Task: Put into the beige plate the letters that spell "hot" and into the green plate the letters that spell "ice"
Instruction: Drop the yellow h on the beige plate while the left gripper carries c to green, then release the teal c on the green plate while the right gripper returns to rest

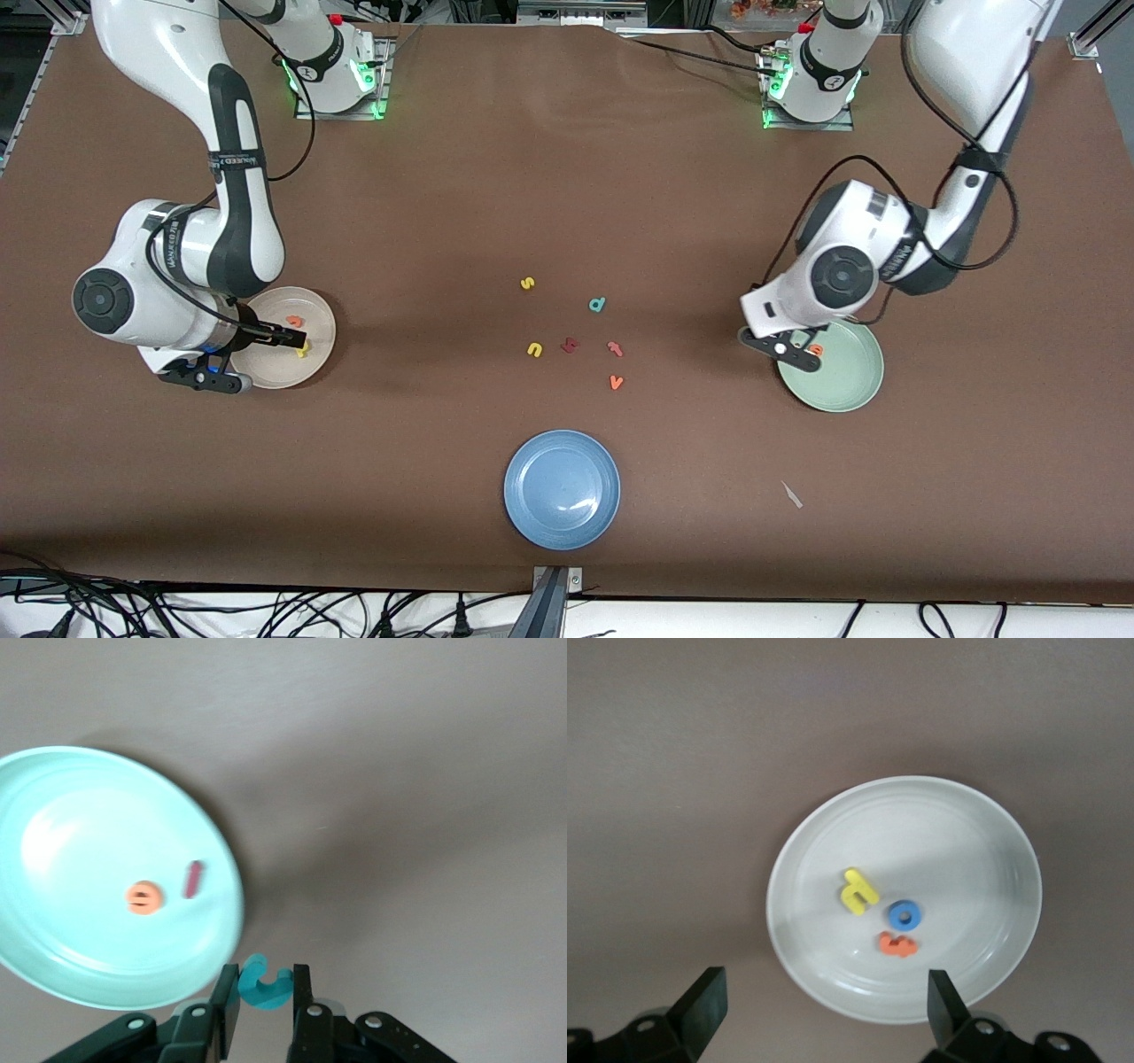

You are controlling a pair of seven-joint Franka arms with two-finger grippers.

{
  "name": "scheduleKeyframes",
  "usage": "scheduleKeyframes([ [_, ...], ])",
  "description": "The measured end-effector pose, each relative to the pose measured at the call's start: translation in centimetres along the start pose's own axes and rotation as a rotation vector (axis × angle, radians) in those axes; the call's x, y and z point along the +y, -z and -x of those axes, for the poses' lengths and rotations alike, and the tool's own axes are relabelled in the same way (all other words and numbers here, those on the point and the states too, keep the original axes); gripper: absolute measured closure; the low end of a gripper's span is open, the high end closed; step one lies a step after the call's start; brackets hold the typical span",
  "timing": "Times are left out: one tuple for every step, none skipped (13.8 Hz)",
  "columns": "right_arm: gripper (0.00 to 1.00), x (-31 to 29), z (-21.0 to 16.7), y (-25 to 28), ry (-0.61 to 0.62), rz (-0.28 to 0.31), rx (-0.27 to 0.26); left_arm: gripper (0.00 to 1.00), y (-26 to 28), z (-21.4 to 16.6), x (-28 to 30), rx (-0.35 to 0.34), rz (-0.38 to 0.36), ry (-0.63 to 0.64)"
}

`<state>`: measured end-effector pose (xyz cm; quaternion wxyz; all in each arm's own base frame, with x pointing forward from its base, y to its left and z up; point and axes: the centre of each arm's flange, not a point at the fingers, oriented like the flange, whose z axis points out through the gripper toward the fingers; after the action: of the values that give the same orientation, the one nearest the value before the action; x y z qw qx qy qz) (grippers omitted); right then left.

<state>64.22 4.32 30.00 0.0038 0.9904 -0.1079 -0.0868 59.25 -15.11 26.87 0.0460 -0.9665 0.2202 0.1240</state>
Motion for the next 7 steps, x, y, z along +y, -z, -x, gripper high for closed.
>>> scheduleKeyframes([
  [0.0,-0.6,-0.1,1.0,-0.021,-0.004,-0.001,0.74,-0.4,0.1,-1.6,-0.004,-0.015,-0.01],
  [0.0,-1.2,-0.2,1.9,-0.039,-0.007,-0.001,0.74,-1.0,0.0,-2.9,-0.008,-0.019,-0.018],
  [0.0,-1.7,-0.1,2.7,-0.049,-0.009,-0.008,0.74,-1.5,-0.1,-3.9,-0.009,-0.018,-0.028],
  [0.0,-2.2,0.0,3.4,-0.055,-0.009,-0.025,0.74,-2.1,-0.4,-4.8,-0.01,-0.031,-0.043],
  [0.0,-2.4,0.2,4.1,-0.055,-0.007,-0.049,0.74,-2.6,-0.6,-5.6,-0.008,-0.06,-0.058],
  [0.0,-2.5,0.4,4.9,-0.053,-0.005,-0.073,0.74,-3.2,-0.8,-6.5,-0.007,-0.084,-0.07],
  [0.0,-2.6,0.6,5.6,-0.058,-0.004,-0.088,0.74,-3.9,-0.8,-7.7,-0.007,-0.09,-0.08],
])
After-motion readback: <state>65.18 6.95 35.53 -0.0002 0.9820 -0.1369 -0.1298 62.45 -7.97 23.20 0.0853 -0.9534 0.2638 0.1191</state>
